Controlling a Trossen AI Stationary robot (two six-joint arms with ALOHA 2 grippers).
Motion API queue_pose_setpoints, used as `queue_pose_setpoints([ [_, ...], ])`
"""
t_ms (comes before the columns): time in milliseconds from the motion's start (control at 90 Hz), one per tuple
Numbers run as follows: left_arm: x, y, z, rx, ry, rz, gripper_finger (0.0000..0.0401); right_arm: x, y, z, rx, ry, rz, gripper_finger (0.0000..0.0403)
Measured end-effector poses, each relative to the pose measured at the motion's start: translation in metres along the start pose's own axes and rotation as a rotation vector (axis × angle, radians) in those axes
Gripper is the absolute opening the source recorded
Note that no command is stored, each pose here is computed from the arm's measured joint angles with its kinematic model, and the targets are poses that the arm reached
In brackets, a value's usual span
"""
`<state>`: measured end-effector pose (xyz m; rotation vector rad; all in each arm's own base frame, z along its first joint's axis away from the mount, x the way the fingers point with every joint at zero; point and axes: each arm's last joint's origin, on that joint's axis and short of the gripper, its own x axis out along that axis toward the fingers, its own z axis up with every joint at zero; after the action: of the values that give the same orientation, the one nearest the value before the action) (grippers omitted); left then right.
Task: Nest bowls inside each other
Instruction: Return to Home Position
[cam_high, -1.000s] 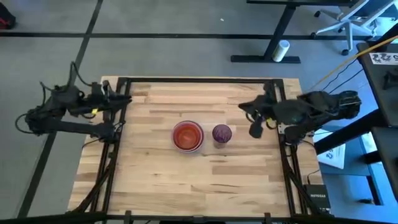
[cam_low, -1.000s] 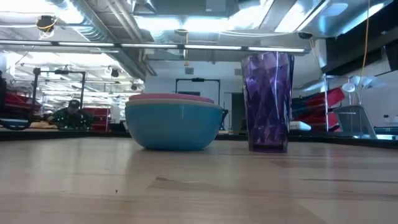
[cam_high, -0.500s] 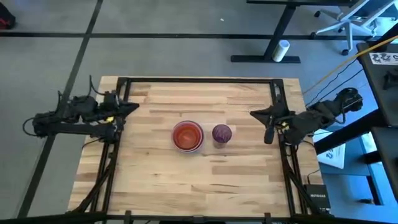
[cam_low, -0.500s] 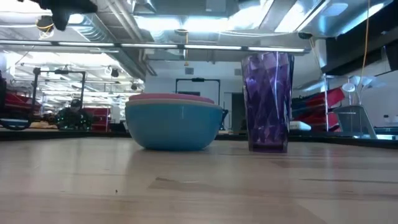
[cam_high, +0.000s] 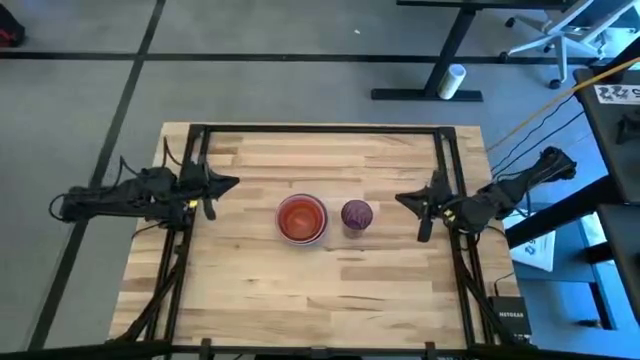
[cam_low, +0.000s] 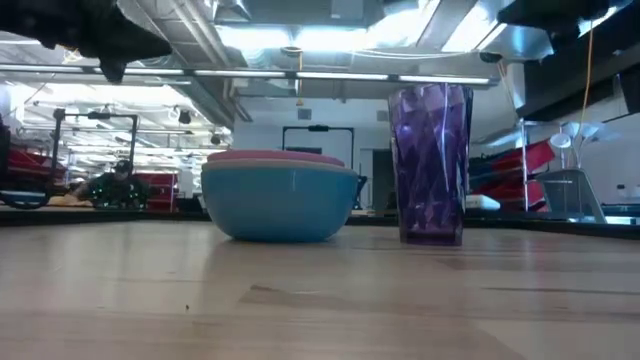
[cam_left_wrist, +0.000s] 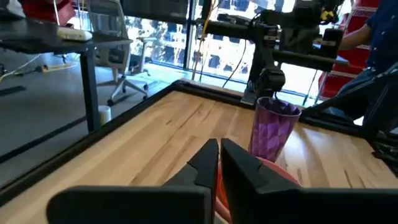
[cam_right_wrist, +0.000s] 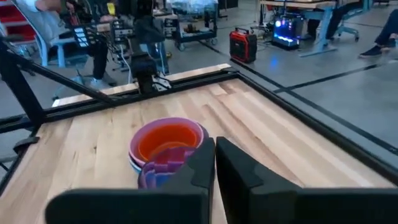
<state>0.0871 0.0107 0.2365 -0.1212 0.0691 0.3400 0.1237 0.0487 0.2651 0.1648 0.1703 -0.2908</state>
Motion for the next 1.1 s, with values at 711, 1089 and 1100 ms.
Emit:
queue_pose_setpoints([
  [711,0.004,0.005,-0.048,-0.016,-0.034,-0.017,0.0000,0.015,-0.014,-0.085,0.027,-0.068,-0.003,0.0000],
  [1089,0.005,0.005,-0.053,0.010,-0.009,-0.014,0.0000,0.016,-0.021,-0.105,0.041,-0.097,0.003,0.0000],
  [1100,0.006,0.005,-0.053,0.009,-0.010,-0.014,0.0000,0.016,-0.021,-0.106,0.043,-0.099,0.004,0.0000],
])
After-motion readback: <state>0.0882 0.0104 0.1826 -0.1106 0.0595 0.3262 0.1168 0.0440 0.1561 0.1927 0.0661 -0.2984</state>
